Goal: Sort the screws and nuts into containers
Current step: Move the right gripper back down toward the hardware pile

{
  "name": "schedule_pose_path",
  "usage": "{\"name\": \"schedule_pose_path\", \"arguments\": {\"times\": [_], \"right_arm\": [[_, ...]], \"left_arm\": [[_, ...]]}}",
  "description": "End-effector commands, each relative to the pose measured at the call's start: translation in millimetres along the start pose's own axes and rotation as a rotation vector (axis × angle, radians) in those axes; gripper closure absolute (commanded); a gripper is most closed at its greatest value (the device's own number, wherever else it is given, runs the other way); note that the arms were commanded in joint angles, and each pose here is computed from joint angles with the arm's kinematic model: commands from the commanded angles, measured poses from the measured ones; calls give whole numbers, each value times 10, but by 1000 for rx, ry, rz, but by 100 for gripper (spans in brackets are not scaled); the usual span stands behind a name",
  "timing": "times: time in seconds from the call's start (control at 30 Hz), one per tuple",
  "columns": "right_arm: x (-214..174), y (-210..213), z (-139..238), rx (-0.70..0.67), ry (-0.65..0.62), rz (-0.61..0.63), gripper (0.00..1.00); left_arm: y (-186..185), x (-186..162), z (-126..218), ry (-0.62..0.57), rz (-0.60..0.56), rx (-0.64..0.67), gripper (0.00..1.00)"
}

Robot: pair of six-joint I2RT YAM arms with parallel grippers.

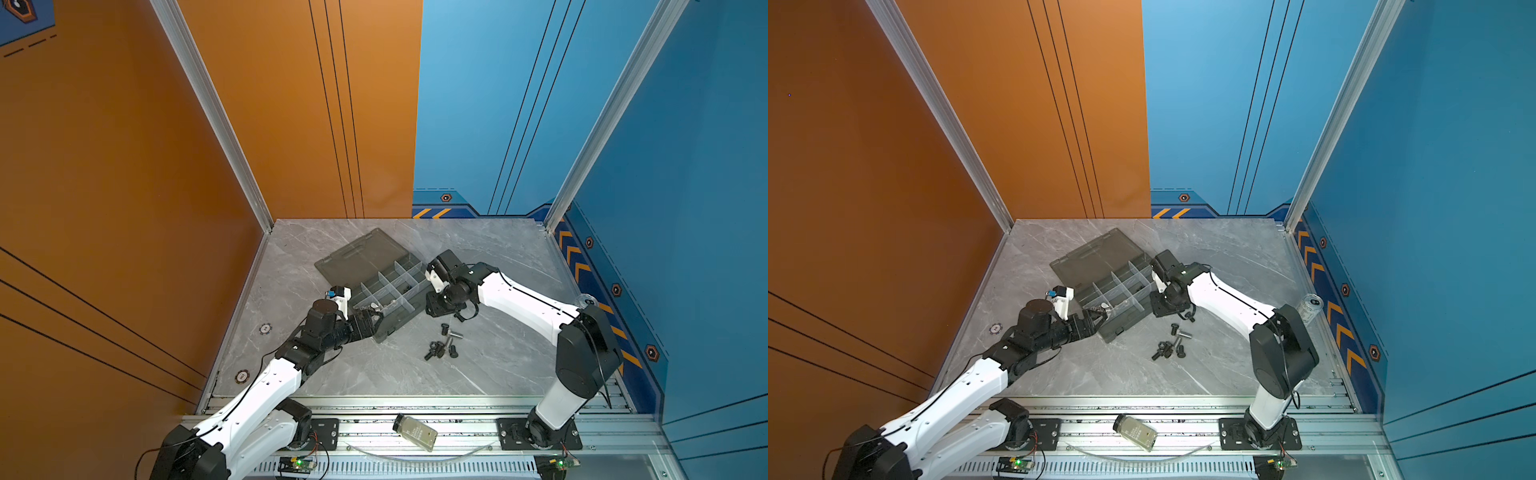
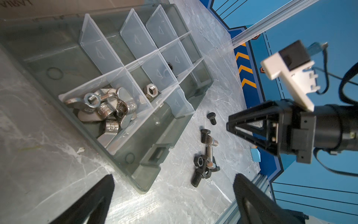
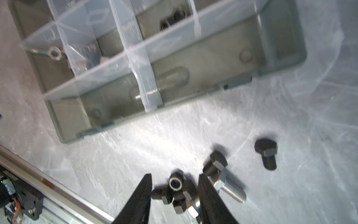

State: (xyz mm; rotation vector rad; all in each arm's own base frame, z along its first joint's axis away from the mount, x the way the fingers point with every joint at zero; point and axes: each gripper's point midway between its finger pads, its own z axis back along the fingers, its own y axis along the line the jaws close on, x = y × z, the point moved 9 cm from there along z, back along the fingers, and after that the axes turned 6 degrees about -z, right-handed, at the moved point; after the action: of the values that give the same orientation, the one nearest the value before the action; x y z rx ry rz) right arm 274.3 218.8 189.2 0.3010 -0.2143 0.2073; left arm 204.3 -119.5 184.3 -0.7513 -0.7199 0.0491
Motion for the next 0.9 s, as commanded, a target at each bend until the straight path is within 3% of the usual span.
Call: {"name": "schedule_pose_path", "arguments": {"times": [0.0,0.33,0.87], "right_arm": [[-306,-25,-53,12,97,-34,57],[-760,-27,-200,3,187,-44,57],[-803,-45,-474,-30,256,-13,57]], "left_arm": [[15,-23,6,13,6,3,2],[21,-20,0,16,8,10,2],[28,-33,-27,27,7,13,2]]}}
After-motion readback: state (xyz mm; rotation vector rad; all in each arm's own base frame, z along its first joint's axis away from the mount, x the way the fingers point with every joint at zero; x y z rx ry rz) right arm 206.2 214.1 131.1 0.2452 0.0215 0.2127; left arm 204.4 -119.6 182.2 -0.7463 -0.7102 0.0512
